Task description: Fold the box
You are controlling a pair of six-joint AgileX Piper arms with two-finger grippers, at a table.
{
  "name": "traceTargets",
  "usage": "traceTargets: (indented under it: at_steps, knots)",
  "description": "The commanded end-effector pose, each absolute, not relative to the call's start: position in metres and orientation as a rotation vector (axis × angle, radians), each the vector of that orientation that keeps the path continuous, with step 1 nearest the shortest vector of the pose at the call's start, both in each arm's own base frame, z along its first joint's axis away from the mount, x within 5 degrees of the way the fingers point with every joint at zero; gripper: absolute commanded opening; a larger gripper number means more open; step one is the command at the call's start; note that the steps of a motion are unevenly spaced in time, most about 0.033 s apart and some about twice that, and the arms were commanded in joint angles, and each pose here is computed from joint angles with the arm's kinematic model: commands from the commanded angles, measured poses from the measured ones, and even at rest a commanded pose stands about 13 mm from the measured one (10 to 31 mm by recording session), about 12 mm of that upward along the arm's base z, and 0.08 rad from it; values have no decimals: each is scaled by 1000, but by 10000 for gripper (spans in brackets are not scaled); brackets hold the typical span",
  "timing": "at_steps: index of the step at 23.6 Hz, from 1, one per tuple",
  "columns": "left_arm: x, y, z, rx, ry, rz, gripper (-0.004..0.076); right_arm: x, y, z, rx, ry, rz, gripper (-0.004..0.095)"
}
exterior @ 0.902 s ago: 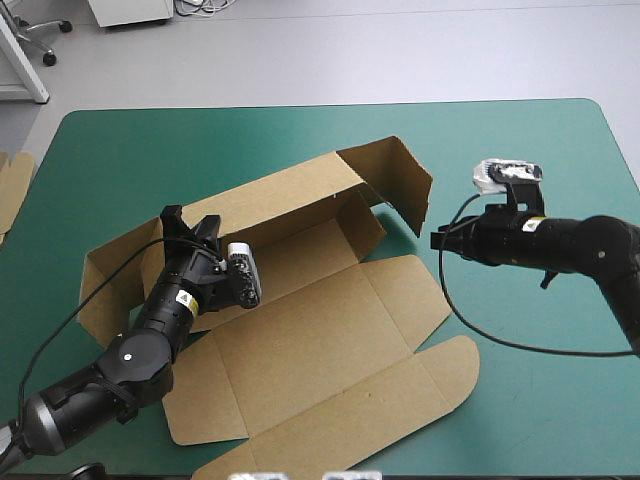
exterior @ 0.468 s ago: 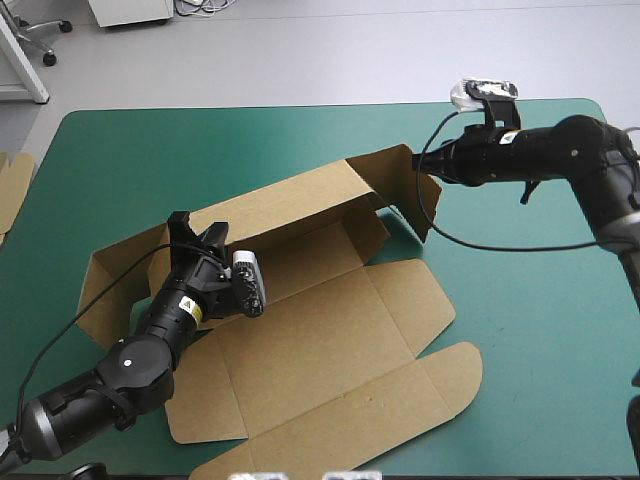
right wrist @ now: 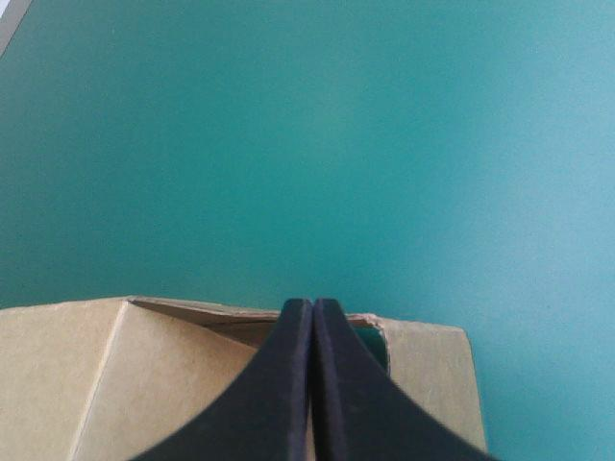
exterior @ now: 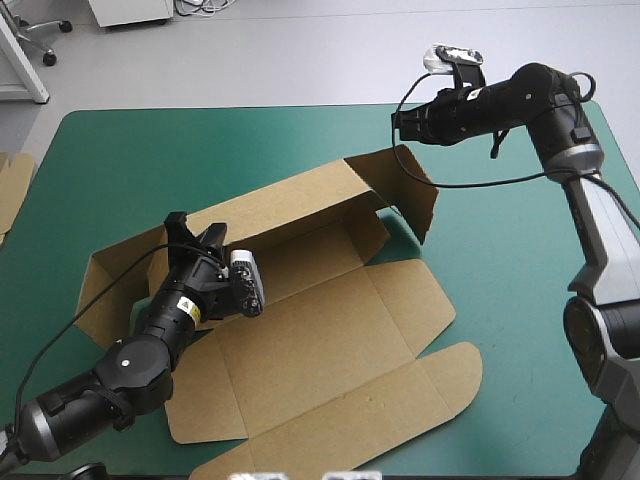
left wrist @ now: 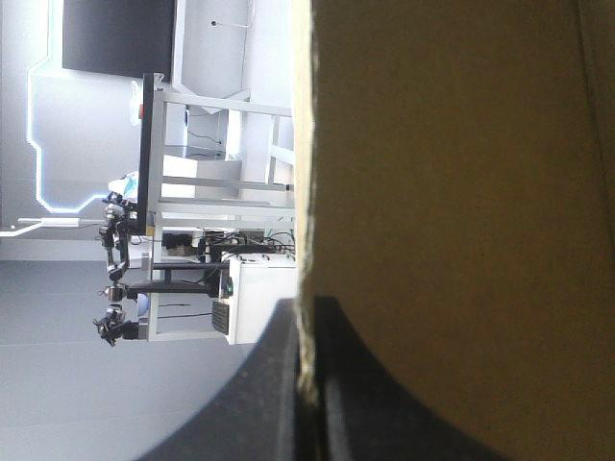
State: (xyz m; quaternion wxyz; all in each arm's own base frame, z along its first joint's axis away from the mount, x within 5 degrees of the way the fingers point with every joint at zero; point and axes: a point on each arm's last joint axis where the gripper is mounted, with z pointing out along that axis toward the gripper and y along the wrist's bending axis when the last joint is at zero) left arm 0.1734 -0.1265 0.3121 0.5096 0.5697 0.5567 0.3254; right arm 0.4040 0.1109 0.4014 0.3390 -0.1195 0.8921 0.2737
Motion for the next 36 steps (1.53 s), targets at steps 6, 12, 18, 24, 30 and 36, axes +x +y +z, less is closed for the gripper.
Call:
traceTargets:
  at_steps: [6,12,18,24,30,36]
  knots:
    - [172,-124,327,1316,1318,798,-15,416,111,414,-288,2233,734,-26]
    - [172,-124,326,1317,1329,791,-14,426,115,387,-347,2330,745,-26]
    - [172,-123,326,1313,1331,800,-15,414,115,385,-439,2430,769,-26]
    - [173,-122,328,1306,1317,838,-15,410,110,392,-437,2436,694,-26]
    - [173,-121,328,1300,1323,837,-15,404,107,400,-426,2427,660,-26]
    - [173,-121,328,1287,1333,824,-15,399,105,411,-431,2396,636,-26]
